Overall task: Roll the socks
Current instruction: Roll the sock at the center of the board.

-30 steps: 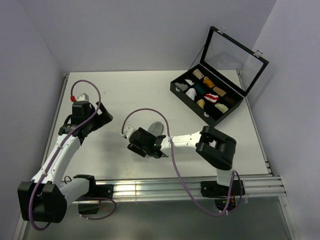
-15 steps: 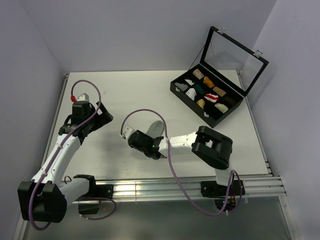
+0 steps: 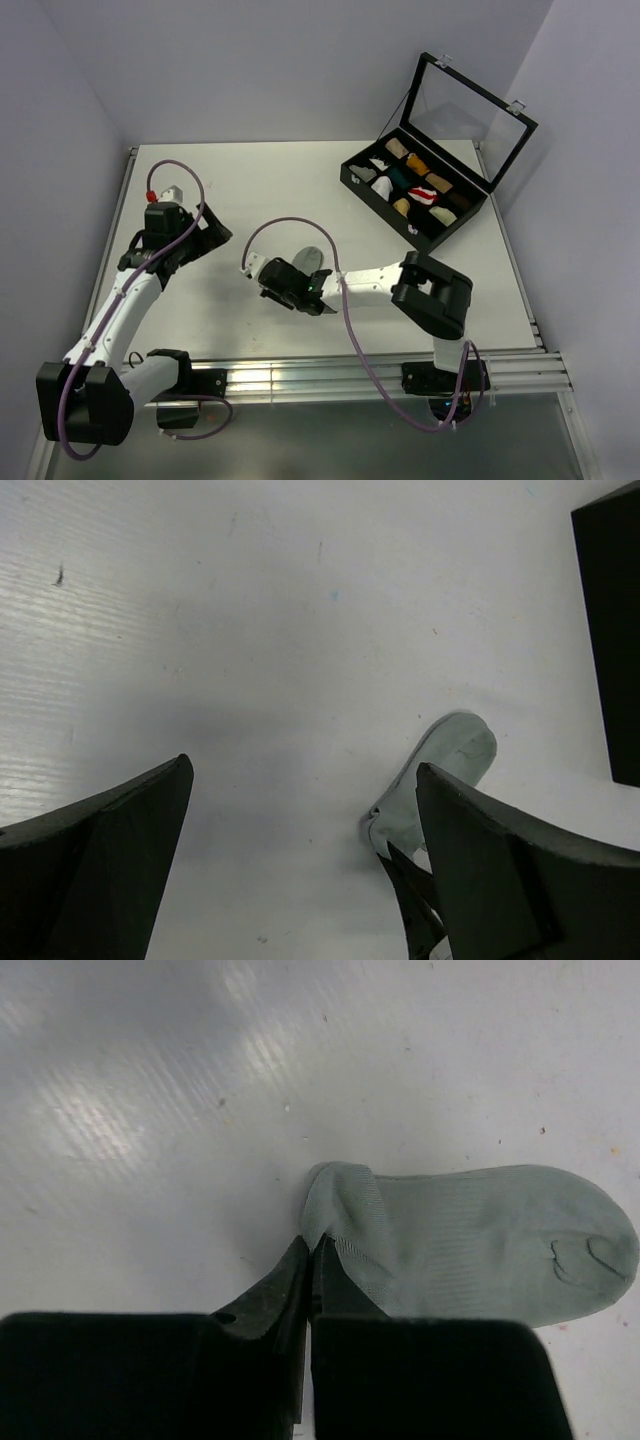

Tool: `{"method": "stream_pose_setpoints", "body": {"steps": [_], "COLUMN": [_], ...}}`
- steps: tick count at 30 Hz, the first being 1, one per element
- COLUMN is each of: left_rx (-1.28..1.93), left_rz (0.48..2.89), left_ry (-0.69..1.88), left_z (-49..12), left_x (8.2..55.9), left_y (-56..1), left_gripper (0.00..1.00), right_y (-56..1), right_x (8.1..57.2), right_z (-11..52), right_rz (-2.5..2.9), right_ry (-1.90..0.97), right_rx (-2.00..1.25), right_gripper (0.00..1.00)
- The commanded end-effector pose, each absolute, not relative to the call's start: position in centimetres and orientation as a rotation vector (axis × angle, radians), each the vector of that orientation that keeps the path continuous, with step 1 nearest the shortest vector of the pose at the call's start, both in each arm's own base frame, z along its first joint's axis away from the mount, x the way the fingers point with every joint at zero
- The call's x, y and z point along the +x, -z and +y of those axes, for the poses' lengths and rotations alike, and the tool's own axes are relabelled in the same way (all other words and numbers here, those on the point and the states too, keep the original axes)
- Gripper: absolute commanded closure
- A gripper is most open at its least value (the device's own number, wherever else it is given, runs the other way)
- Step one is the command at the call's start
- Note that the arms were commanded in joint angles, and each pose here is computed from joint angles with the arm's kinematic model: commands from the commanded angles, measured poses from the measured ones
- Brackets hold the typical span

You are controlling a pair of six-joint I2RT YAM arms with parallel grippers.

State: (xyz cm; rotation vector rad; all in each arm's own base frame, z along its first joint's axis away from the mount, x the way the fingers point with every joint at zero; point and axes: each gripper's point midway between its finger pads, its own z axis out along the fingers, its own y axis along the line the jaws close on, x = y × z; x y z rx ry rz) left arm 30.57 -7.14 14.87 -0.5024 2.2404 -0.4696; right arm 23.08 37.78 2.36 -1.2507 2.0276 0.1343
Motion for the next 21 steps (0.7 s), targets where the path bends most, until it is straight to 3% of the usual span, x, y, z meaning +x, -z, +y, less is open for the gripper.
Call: {"method": "stream_pose_setpoints", "body": {"steps": [1,21], "left_rx": [-0.444,-0.411], "left_rz": [2.214,2.396], "left_ry": [0.593,0.750], "left_z": [-8.9,-17.9], "left_x": [30.8,28.2], "left_y": [-15.7,-10.0], "left_gripper": [0.00,0.02], "right_y": [-5.9,-5.3], "right_x": [22.3,23.4], "right_z": [39.3,37.7], "right_rz": [2.025,2.247], "right_ry": [-0.366,-1.294], "right_rx": [-1.202,-0.889], "right_gripper": [1.00,1.00]}}
